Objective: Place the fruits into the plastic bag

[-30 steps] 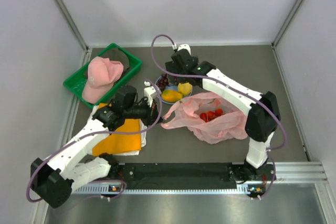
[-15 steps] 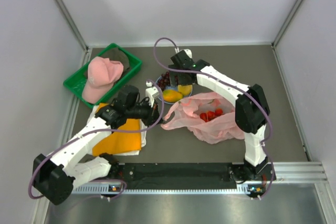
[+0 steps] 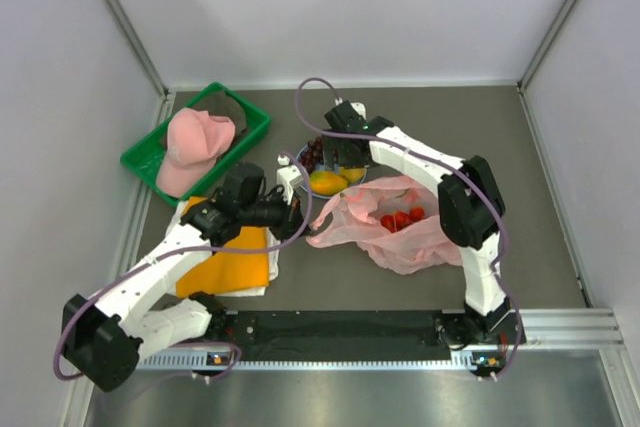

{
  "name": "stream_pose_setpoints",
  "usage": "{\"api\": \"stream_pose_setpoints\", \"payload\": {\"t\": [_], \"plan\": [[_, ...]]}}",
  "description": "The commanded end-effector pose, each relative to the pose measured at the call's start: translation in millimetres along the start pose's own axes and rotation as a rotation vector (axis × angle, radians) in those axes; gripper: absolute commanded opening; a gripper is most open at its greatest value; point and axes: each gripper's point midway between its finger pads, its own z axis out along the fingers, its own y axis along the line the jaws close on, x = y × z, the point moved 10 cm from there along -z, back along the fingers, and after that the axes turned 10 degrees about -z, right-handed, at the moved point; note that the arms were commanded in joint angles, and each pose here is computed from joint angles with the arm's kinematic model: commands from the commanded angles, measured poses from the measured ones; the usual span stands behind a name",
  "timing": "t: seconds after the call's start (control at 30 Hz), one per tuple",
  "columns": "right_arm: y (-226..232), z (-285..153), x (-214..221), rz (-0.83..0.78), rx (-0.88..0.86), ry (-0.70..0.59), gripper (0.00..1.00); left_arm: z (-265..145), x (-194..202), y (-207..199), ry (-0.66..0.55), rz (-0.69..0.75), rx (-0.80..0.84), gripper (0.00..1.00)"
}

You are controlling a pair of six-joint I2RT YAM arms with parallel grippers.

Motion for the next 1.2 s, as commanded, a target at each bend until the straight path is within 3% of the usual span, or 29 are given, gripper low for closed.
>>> {"api": "stream_pose_setpoints", "payload": {"t": [0.0,0.47,0.67,1.17], "plan": [[2.6,2.0,-7.7,0.034,0.003,-0.013,0.95,-3.9,-3.2,-3.6,-0.039,0.035,0.011,0.00],[0.5,18.5,-2.7,0.068,0.058,0.023,0.88,-3.7,-3.1,-3.1,-0.040,0.033,0.007,0.00],[-2.8,18.6,1.7,0.078,0.063,0.029,0.77,-3.4,-3.2,-2.6,-0.042,0.034,0.003,0.00],[-12.6,-23.0,-2.5,0.114,0.045,-0.039,0.61,-2.4,-2.9,-1.0,-0.039,0.031,-0.006,0.00]]}}
